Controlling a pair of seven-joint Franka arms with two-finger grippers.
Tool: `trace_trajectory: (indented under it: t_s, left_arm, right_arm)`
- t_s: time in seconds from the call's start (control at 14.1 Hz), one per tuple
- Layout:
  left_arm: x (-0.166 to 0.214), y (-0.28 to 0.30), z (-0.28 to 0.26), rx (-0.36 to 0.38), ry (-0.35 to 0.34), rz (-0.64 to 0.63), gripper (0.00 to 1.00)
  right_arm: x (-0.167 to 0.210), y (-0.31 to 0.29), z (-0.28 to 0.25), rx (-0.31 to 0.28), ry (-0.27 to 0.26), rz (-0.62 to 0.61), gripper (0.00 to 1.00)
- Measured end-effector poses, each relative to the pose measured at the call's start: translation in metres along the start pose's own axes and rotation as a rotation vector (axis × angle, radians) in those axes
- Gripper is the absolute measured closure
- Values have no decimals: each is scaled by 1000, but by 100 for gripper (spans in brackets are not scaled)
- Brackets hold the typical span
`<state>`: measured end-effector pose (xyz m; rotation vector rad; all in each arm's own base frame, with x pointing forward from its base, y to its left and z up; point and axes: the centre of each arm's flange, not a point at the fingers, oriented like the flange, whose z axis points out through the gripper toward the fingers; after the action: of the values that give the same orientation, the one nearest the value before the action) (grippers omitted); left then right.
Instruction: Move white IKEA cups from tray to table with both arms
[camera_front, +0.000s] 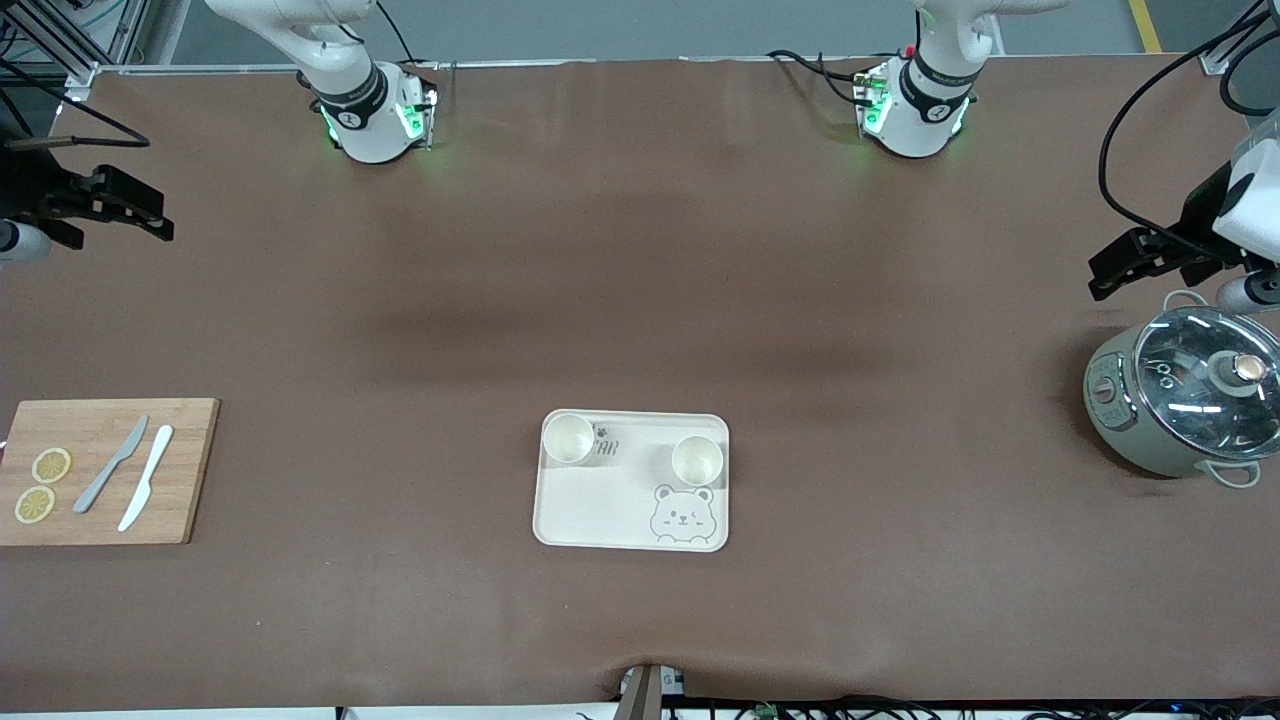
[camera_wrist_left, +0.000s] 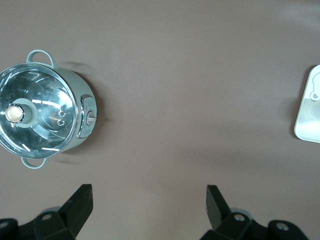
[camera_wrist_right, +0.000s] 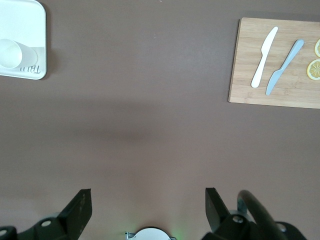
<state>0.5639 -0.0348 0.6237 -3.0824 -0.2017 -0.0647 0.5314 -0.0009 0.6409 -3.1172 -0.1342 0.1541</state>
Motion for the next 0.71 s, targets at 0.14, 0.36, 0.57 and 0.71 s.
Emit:
trace_trajectory:
  t_s: [0.14, 0.36, 0.57, 0.71]
  left_arm:
    - [0, 0, -1, 0, -1, 0, 0]
    - [2, -1, -3, -1, 2, -3, 0]
    - [15, 0, 6, -1, -8, -5, 0]
    - [25, 10, 27, 3, -41, -6, 0]
  right_arm:
    - [0, 1, 1, 0, -1, 1, 0]
    - [1, 1, 1, 0, -2, 2, 0]
    - [0, 2, 1, 1, -2, 3, 0]
    - [0, 4, 1, 1, -1, 8, 0]
